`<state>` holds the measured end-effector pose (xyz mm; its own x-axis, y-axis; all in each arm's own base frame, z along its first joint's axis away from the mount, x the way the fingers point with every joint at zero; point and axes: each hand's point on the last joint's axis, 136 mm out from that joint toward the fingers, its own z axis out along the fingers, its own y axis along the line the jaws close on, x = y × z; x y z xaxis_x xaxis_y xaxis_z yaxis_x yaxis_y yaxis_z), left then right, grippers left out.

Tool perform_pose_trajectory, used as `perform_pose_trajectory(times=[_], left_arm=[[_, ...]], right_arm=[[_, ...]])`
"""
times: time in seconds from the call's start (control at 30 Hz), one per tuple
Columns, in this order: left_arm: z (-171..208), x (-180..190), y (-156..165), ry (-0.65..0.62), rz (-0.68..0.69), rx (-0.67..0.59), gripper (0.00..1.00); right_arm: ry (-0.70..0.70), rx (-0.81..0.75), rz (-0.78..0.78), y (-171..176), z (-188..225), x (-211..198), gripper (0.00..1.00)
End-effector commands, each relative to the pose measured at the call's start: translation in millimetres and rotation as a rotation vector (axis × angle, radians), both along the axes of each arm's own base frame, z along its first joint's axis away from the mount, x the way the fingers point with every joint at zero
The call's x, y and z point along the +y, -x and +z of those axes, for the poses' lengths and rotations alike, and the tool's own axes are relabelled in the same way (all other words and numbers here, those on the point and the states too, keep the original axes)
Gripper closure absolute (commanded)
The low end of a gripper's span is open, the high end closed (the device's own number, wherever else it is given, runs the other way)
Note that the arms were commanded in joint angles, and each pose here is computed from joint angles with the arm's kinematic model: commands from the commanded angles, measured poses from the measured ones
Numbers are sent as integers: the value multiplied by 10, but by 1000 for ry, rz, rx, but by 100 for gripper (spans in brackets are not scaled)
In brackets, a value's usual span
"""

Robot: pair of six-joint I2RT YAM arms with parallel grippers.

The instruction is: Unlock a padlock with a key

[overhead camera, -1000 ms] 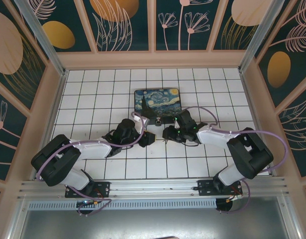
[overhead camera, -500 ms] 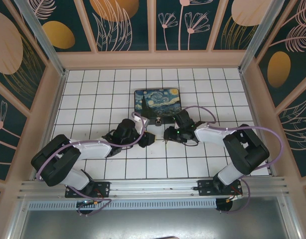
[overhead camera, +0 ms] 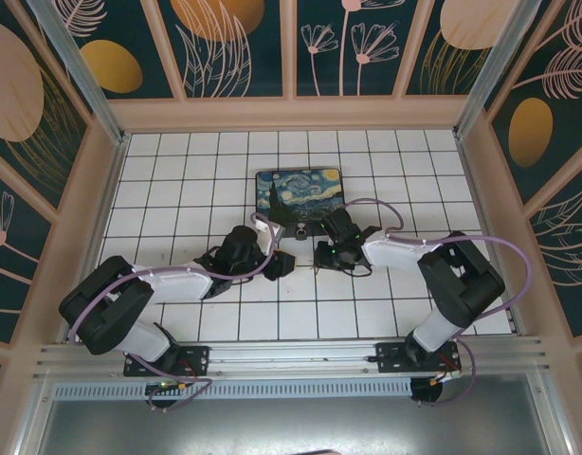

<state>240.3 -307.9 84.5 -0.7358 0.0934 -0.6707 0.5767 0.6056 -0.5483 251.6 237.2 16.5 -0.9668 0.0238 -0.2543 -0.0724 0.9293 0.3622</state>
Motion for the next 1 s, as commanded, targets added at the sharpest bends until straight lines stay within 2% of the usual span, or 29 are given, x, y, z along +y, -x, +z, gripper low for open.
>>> perform_pose_trajectory(times=[0.0, 0.2, 0.43, 0.73, 0.97], left_arm=[[56, -13, -53, -1, 0, -25, 63], [48, -20, -50, 0, -2, -22, 63], [26, -2, -35, -11, -3, -19, 63], [11, -40, 94, 67, -17, 70, 64], [52, -46, 110, 115, 38, 177, 65]], right_arm=[[1, 36, 41, 108, -182, 135, 77], [-54, 31, 41, 113, -154, 265, 77], [-32, 40, 39, 158, -213, 196, 89], [-217, -16, 13, 126, 74, 328, 94], [-346, -50, -30, 114, 297, 360, 98]])
